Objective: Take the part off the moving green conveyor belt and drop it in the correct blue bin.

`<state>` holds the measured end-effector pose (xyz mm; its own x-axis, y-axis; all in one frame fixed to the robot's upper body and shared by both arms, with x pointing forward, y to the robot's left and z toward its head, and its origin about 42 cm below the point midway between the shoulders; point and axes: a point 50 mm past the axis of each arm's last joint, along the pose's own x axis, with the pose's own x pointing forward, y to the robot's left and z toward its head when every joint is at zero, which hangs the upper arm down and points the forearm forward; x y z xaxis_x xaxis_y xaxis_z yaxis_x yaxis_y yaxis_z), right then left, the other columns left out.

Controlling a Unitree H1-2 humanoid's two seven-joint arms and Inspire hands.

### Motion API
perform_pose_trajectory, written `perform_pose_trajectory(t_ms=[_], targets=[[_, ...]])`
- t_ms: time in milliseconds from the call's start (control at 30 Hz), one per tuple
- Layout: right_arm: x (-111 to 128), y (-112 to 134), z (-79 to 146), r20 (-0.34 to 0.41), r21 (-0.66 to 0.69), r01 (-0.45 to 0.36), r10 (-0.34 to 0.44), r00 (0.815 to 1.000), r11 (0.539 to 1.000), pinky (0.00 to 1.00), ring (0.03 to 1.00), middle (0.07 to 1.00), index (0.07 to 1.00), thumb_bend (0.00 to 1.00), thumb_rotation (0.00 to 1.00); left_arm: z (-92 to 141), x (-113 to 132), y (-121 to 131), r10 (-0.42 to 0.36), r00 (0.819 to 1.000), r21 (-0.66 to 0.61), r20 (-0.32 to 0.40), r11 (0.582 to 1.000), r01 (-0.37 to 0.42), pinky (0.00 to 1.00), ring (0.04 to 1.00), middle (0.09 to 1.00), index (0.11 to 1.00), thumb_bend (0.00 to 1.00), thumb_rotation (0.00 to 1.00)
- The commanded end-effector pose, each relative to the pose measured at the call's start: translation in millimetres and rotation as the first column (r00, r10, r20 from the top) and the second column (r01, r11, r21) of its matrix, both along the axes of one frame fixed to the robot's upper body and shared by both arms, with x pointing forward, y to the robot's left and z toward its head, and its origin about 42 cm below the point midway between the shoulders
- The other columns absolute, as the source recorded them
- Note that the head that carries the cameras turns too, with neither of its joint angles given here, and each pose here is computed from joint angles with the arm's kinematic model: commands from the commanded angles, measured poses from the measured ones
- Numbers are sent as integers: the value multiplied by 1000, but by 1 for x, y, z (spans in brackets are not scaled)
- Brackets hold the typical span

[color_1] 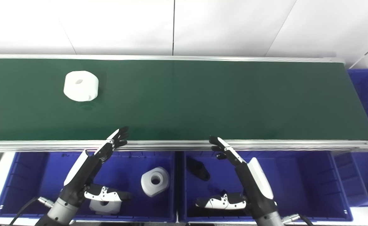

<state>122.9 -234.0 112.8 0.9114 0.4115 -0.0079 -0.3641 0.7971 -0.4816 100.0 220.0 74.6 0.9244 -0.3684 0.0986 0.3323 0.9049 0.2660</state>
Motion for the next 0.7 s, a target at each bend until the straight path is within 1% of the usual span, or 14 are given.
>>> perform_pose_trajectory(t_ms=[0, 200, 267, 300, 367, 433, 500, 533, 600, 667], targets=[[0, 2, 10, 32, 11, -1, 0, 999, 1000, 740, 827, 873, 904, 982, 418, 9, -1, -1, -8, 1000, -19, 30, 1000, 8, 882, 941, 979, 953, 880, 401], [-1, 3, 10, 20, 18, -12, 11, 1000, 1000, 745, 836, 884, 909, 970, 410, 12, -4, 1, -4, 999, -17, 32, 1000, 4, 890, 942, 971, 944, 874, 377], [-3, 2, 8, 28, 14, -9, 9, 1000, 1000, 736, 824, 875, 904, 972, 411, 15, -4, 2, -9, 999, -28, 33, 1000, 10, 870, 928, 964, 937, 880, 398], [-3, 0, 6, 32, 15, -12, 12, 999, 1000, 738, 819, 873, 905, 971, 410, 19, -3, 3, -11, 999, -29, 46, 999, 12, 864, 927, 963, 935, 875, 387], [-5, -3, 3, 38, 17, -18, 18, 999, 1000, 737, 814, 869, 907, 967, 405, 29, 5, 3, -9, 995, -24, 100, 1000, 11, 848, 914, 950, 921, 874, 390], [-6, -7, 0, 31, 24, -17, 16, 999, 1000, 739, 814, 867, 905, 969, 392, 40, 14, 4, -15, 989, -27, 148, 999, 19, 866, 916, 939, 906, 869, 373], [-8, -10, -3, 18, 32, -12, 11, 1000, 999, 736, 813, 865, 901, 971, 379, 51, 26, 5, -35, 979, -13, 203, 999, 38, 879, 925, 941, 904, 862, 356], [-9, -11, -4, 14, 33, -10, 10, 1000, 999, 735, 813, 865, 901, 971, 380, 53, 29, 5, -41, 975, -5, 218, 999, 43, 872, 923, 945, 905, 857, 351], [-11, -14, -7, 9, 32, -12, 12, 1000, 999, 735, 816, 870, 902, 968, 383, 61, 42, 6, -60, 963, 26, 264, 998, 56, 854, 922, 953, 912, 851, 348], [-14, -17, -10, 8, 31, -13, 13, 1000, 999, 736, 820, 876, 904, 962, 385, 71, 61, 7, -84, 950, 70, 301, 995, 66, 832, 922, 959, 925, 844, 340]])
